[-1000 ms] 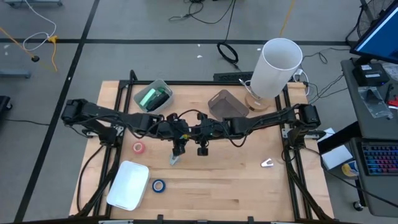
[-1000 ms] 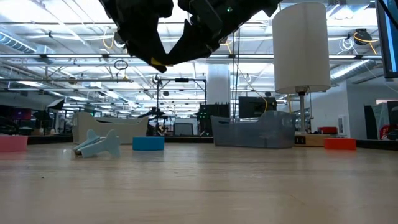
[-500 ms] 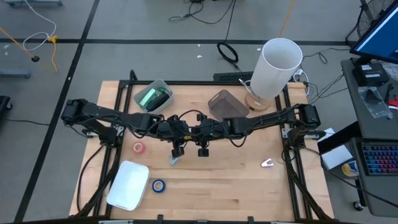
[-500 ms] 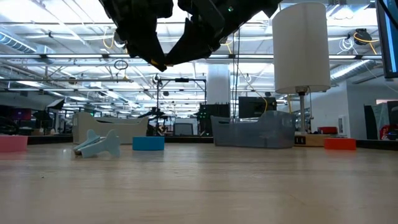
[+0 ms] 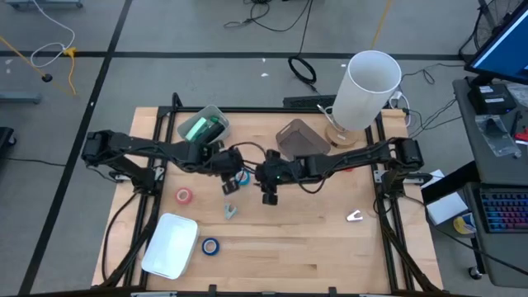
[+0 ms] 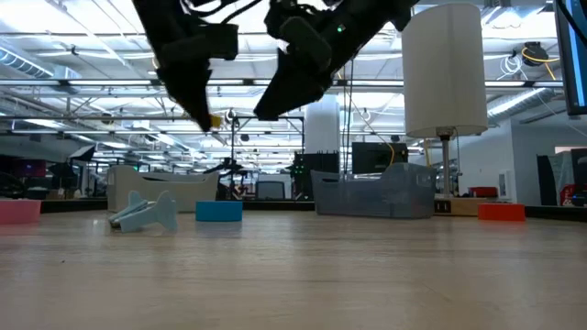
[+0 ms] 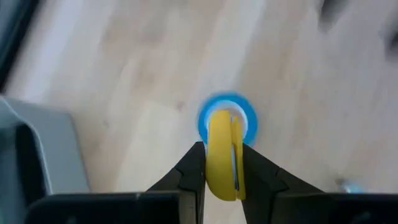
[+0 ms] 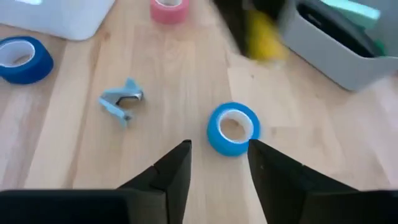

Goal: Pick and place Stapler, Stapler remover, tape
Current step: Put the yellow stapler into the gray bin

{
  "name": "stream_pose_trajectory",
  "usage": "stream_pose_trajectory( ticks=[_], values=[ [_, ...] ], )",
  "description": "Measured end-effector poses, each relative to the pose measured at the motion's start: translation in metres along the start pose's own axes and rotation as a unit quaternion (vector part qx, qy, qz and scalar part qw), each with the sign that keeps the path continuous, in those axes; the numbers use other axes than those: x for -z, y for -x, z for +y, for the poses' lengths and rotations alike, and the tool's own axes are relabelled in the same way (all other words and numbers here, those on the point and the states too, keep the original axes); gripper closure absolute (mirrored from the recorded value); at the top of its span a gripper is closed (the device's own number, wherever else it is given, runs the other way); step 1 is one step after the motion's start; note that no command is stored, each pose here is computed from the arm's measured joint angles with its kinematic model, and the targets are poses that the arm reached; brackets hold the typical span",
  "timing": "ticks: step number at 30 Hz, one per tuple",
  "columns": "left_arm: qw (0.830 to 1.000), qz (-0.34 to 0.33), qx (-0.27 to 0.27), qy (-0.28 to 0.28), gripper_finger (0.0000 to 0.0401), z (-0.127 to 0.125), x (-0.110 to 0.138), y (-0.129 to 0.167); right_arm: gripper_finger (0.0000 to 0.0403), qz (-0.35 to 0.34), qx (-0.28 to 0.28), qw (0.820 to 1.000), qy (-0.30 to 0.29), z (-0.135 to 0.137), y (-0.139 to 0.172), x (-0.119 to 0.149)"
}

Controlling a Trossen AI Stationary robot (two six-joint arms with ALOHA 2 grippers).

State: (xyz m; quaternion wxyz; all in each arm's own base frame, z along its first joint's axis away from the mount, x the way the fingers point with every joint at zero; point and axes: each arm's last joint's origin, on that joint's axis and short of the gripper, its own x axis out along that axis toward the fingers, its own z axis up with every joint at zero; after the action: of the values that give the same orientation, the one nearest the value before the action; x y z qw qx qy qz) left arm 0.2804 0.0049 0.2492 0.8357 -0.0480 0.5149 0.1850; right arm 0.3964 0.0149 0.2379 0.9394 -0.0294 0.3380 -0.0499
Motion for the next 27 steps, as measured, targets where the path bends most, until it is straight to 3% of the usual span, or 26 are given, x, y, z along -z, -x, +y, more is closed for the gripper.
stream_pose_trajectory(
  ticks=[5, 9, 13, 17, 20, 24, 27],
  values=[
    [0.999, 0.032, -0.012, -0.002, 0.0335, 0.014, 0.002, -0.002, 0.0231, 0.013, 0.003, 1.000, -0.010, -0.001, 0.001, 0.001],
    [0.994, 0.063, -0.087, -0.017, 0.0335, 0.031, 0.006, -0.004, 0.0223, 0.023, 0.001, 1.000, -0.013, -0.001, 0.001, 0.004],
    [0.978, 0.112, -0.174, -0.024, 0.0335, 0.064, 0.011, -0.006, 0.0223, 0.021, 0.002, 1.000, -0.013, -0.001, 0.001, 0.004],
    [0.966, 0.137, -0.218, 0.007, 0.0335, 0.107, 0.011, -0.011, 0.0223, 0.017, 0.001, 1.000, -0.016, 0.000, 0.001, 0.003],
    [0.965, 0.138, -0.218, 0.050, 0.0335, 0.144, 0.012, -0.015, 0.0222, 0.019, 0.001, 0.999, -0.026, 0.000, 0.001, 0.003],
    [0.974, 0.105, -0.163, 0.114, 0.0335, 0.187, 0.016, -0.019, 0.0220, 0.019, 0.002, 0.999, -0.033, 0.000, 0.001, 0.003],
    [0.972, 0.097, -0.148, 0.154, 0.0335, 0.208, 0.024, -0.019, 0.0221, 0.018, 0.002, 0.999, -0.039, 0.000, 0.001, 0.003]
  ],
)
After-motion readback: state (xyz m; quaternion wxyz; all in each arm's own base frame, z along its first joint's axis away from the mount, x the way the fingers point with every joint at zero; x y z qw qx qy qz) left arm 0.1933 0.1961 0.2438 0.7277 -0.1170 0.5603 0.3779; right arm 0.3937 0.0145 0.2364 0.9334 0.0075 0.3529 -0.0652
